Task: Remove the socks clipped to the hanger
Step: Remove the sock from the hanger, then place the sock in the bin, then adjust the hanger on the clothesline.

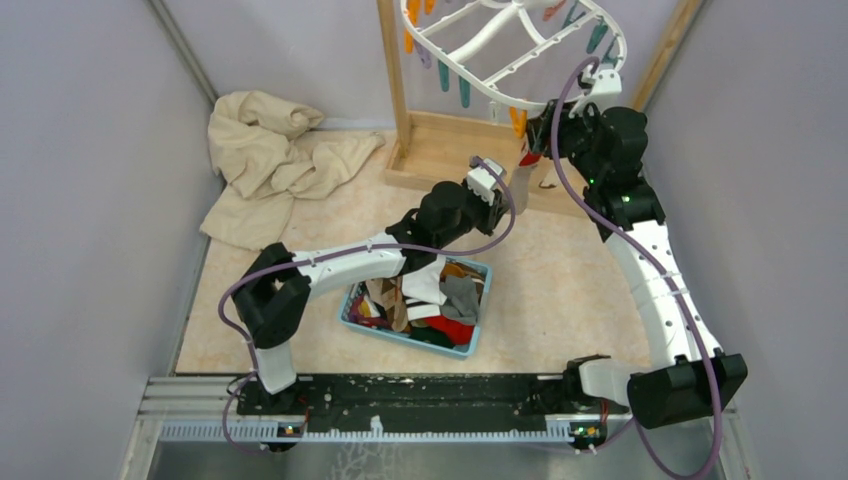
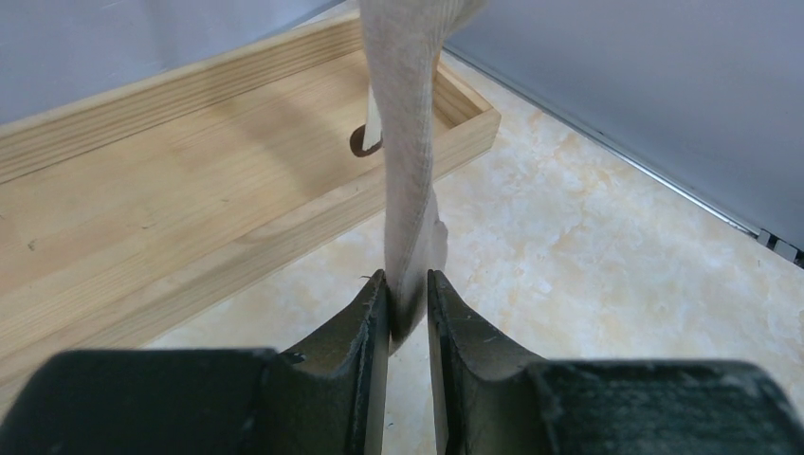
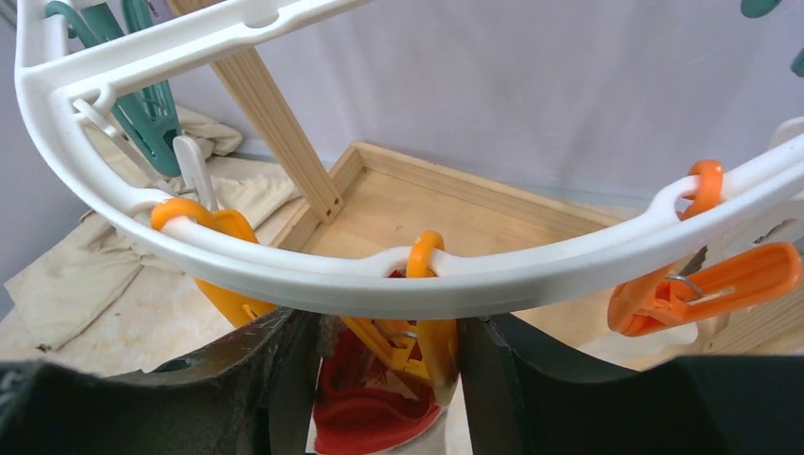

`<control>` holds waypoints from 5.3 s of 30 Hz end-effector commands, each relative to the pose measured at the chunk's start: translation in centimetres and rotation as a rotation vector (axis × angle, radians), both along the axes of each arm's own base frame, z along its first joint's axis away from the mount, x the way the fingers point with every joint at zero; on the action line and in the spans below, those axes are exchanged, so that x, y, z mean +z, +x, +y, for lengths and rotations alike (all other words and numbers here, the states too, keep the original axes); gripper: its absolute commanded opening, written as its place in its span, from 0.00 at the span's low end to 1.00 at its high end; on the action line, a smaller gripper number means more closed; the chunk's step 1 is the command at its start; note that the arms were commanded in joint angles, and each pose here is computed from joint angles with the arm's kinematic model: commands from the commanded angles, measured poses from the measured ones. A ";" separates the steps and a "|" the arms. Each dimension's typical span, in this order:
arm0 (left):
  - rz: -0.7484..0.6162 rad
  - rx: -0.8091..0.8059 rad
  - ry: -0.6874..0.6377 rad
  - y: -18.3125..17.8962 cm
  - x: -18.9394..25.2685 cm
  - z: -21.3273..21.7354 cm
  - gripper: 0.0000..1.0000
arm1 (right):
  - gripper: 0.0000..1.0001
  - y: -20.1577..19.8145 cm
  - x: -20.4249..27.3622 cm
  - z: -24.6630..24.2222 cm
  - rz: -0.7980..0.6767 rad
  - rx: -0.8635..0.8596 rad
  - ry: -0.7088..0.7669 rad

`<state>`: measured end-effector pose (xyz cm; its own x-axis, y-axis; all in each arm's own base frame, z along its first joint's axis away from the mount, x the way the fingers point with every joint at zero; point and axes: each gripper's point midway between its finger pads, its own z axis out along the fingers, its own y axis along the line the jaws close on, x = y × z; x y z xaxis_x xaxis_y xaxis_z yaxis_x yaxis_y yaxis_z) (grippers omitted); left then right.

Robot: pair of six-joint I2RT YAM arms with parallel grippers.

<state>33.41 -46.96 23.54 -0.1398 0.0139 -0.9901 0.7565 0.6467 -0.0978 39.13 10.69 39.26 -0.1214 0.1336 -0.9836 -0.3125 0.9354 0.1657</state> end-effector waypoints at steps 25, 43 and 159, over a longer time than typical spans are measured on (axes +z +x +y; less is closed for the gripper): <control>-0.025 -0.038 -0.061 -0.5 2.0 -0.9 0.38 | 0.43 1.3 4.7 -0.6 -0.134 -0.053 -0.012; -0.148 -0.021 -0.235 4.1 1.8 -7.0 0.98 | 0.34 1.3 4.3 0.0 -0.104 -0.042 -0.026; 0.394 0.317 0.158 -9.4 0.0 19.8 0.99 | 0.75 2.2 10.0 -15.5 -0.170 -0.393 0.377</control>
<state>23.51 -26.71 22.40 -0.5553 0.0734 -0.8284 0.4304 0.8777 -0.2107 39.03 -5.36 47.00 0.1274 0.4643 -0.8765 0.0945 0.8740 0.4767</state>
